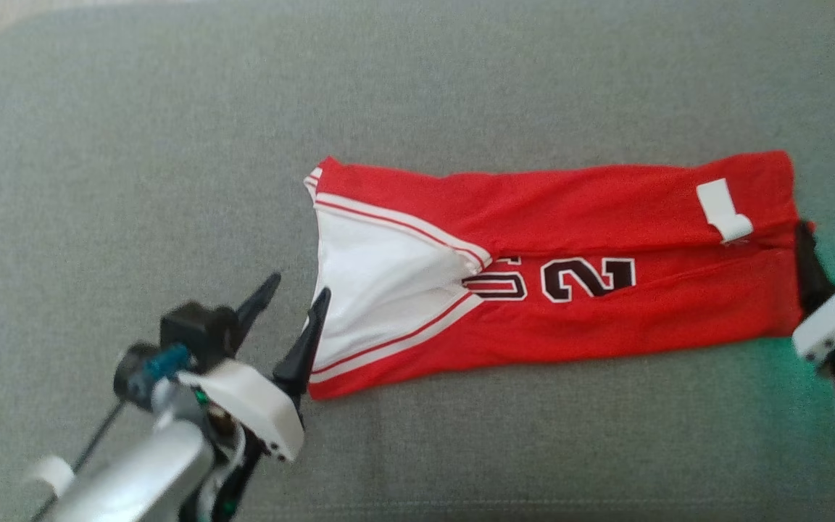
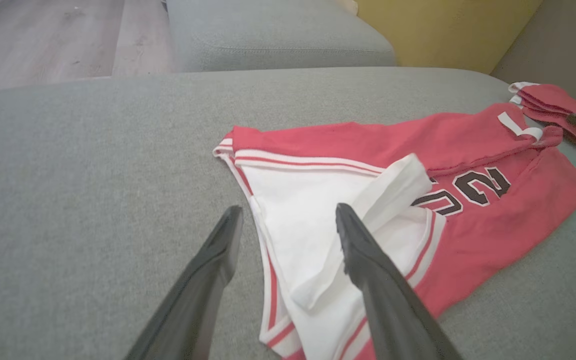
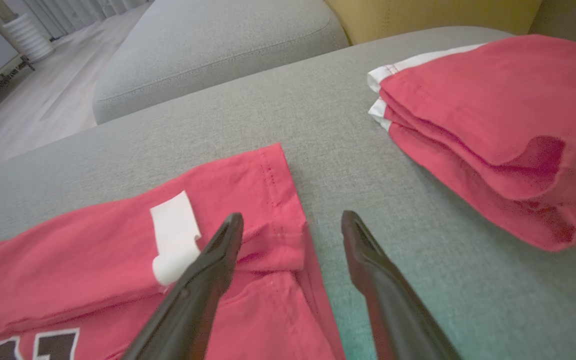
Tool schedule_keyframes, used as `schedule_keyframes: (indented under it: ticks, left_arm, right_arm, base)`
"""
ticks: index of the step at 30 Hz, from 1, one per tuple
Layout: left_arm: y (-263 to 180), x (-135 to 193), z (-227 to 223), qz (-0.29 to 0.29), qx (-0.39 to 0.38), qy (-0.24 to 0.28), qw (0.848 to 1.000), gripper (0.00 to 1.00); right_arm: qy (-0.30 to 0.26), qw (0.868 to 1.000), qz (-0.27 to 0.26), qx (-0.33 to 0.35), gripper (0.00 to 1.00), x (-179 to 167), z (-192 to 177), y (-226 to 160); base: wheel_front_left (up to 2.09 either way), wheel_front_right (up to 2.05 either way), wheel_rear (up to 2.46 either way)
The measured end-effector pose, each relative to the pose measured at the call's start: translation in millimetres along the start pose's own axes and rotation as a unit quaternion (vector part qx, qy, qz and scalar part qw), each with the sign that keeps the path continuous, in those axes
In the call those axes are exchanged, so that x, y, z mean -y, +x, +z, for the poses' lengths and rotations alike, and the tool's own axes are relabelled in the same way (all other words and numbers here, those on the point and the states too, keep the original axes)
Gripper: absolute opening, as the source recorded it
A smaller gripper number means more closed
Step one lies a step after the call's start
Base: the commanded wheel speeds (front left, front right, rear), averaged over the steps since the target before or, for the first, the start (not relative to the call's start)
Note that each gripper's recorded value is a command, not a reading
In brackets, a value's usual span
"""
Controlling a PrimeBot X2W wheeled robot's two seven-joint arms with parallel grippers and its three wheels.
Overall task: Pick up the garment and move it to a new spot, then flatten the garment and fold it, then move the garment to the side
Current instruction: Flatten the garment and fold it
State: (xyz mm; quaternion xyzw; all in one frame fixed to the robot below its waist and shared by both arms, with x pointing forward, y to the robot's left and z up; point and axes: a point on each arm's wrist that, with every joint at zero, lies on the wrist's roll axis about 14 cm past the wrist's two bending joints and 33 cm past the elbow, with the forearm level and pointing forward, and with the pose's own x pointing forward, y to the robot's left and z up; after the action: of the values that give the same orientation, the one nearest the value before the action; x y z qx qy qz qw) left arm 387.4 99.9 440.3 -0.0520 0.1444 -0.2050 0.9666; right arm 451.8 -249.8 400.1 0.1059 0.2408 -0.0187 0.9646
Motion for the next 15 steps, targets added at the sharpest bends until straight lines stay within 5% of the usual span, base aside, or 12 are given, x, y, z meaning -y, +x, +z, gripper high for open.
schedule_keyframes:
  ticks: [15]
  left_arm:
    - [-79, 22, 8, 0.128, 0.097, 0.023, 0.987, 1.00]
  right_arm:
    - [0.053, 0.998, 0.002, 0.034, 1.00, -13, -46, -89]
  base:
    - [0.00, 0.00, 0.00]
